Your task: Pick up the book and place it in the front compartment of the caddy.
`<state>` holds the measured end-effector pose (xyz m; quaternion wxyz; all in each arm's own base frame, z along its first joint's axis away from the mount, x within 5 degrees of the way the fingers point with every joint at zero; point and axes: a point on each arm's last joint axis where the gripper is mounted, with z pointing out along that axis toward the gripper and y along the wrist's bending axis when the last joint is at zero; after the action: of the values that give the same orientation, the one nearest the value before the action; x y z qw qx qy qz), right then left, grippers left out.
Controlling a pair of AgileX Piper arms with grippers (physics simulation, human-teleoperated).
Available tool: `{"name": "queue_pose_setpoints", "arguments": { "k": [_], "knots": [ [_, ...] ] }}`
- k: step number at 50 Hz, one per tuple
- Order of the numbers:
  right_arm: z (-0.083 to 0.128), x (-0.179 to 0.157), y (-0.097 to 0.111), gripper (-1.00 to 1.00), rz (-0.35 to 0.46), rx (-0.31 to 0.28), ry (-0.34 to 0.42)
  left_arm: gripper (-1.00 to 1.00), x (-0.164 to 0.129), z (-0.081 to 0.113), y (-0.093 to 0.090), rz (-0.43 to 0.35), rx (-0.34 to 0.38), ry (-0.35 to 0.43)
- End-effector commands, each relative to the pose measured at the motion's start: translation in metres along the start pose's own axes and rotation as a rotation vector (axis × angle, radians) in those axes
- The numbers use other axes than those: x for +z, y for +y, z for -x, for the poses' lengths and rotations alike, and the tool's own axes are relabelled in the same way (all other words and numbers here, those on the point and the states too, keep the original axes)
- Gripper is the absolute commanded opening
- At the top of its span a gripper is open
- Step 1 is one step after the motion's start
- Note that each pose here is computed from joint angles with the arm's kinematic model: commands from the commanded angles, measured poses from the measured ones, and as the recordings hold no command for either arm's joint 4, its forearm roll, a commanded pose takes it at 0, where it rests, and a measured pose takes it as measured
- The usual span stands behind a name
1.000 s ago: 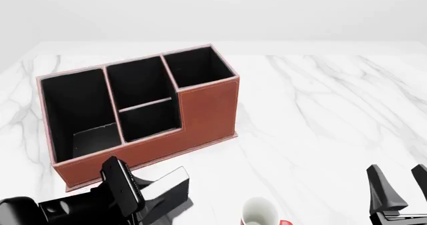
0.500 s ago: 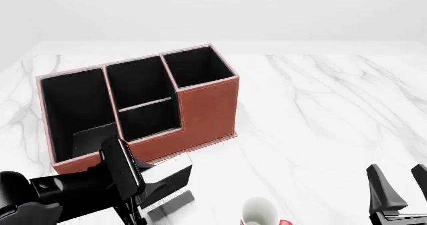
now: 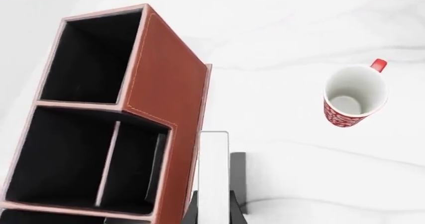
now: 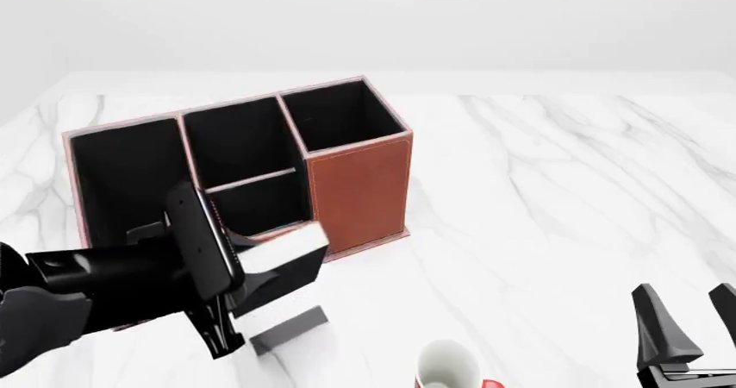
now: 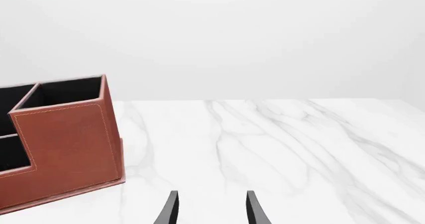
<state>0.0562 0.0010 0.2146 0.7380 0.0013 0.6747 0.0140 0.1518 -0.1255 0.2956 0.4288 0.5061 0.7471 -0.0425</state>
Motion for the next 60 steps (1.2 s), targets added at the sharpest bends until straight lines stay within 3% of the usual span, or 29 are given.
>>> {"name": "queue_pose_setpoints", "arguments": {
  "k": [1,6,22,45,60],
  "knots": [
    [0.000,0.000,0.000,1.00,-0.001,-0.001,0.000,-1.00,-0.008,0.007,0.018,0.060,0.016,0.003],
    [0.000,0.000,0.000,1.00,-0.001,-0.001,0.000,-1.00,-0.022,0.021,0.021,0.064,0.012,-0.036],
    [0.000,0.000,0.000,1.00,-0.001,-0.001,0.000,-1.00,-0.026,0.032,0.032,0.087,0.047,-0.041],
    [0.000,0.000,0.000,1.00,-0.001,-0.001,0.000,-1.00,-0.020,0.041,0.054,0.151,0.077,-0.037],
    [0.000,0.000,0.000,1.00,-0.002,-0.001,0.000,-1.00,-0.010,0.037,0.067,0.180,0.113,0.000]
  ]
}}
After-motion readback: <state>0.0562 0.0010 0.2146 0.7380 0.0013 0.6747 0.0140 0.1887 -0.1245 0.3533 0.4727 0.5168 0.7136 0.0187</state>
